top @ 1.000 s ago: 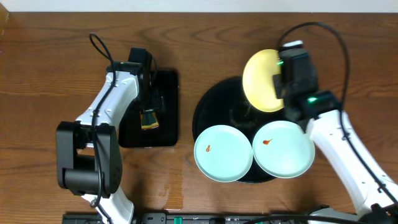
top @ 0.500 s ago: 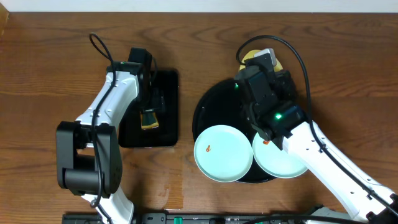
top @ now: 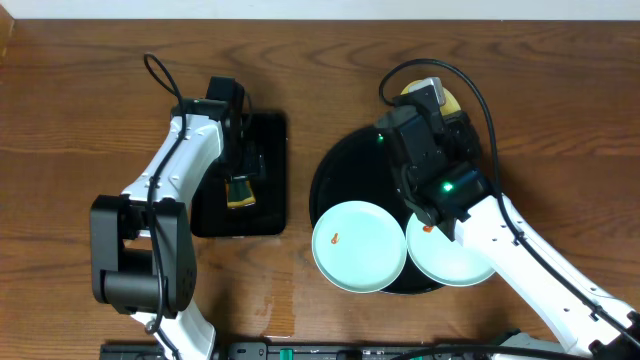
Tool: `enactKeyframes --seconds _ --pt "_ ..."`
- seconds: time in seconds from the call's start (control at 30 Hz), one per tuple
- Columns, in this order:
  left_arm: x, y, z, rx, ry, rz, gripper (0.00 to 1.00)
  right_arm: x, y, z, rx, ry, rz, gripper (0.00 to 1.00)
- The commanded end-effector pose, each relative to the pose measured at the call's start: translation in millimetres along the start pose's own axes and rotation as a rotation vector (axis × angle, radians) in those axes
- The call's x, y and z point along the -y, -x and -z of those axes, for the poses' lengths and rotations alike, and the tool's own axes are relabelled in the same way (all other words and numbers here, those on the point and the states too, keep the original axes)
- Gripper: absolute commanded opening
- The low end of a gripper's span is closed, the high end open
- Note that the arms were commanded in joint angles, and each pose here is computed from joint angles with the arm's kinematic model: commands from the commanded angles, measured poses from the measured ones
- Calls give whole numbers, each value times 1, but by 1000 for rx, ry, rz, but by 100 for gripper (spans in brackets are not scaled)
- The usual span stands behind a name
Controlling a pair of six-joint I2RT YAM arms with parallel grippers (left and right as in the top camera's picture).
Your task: Clean dirty plates on tray and stack at the side
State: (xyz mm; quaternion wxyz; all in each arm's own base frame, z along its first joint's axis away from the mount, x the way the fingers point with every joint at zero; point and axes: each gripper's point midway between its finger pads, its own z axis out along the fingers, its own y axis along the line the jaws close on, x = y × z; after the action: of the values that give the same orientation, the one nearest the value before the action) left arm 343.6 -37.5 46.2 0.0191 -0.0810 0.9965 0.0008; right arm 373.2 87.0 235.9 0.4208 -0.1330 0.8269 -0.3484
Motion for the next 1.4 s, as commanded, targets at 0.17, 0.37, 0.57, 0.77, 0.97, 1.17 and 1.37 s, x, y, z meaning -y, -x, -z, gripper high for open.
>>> enactKeyframes --seconds 0.17,0.37,0.57,0.77,0.97,1.17,1.37 --pt "-1 5 6 22 3 -5 83 10 4 4 10 -35 -5 1" --pt "-1 5 6 22 3 -5 83 10 4 4 10 -35 -5 1" --pt "-1 5 6 22 3 -4 83 10 4 4 10 -35 -5 1" --pt "-1 5 6 22 3 -5 83 10 4 4 10 -35 -5 1" --pt "-1 5 6 22 3 -5 83 10 4 4 9 -39 -5 1" --pt "-1 5 6 21 3 -5 83 13 3 4 6 -57 -2 1" --pt "-1 5 6 22 3 -4 83 17 7 10 16 -109 64 1"
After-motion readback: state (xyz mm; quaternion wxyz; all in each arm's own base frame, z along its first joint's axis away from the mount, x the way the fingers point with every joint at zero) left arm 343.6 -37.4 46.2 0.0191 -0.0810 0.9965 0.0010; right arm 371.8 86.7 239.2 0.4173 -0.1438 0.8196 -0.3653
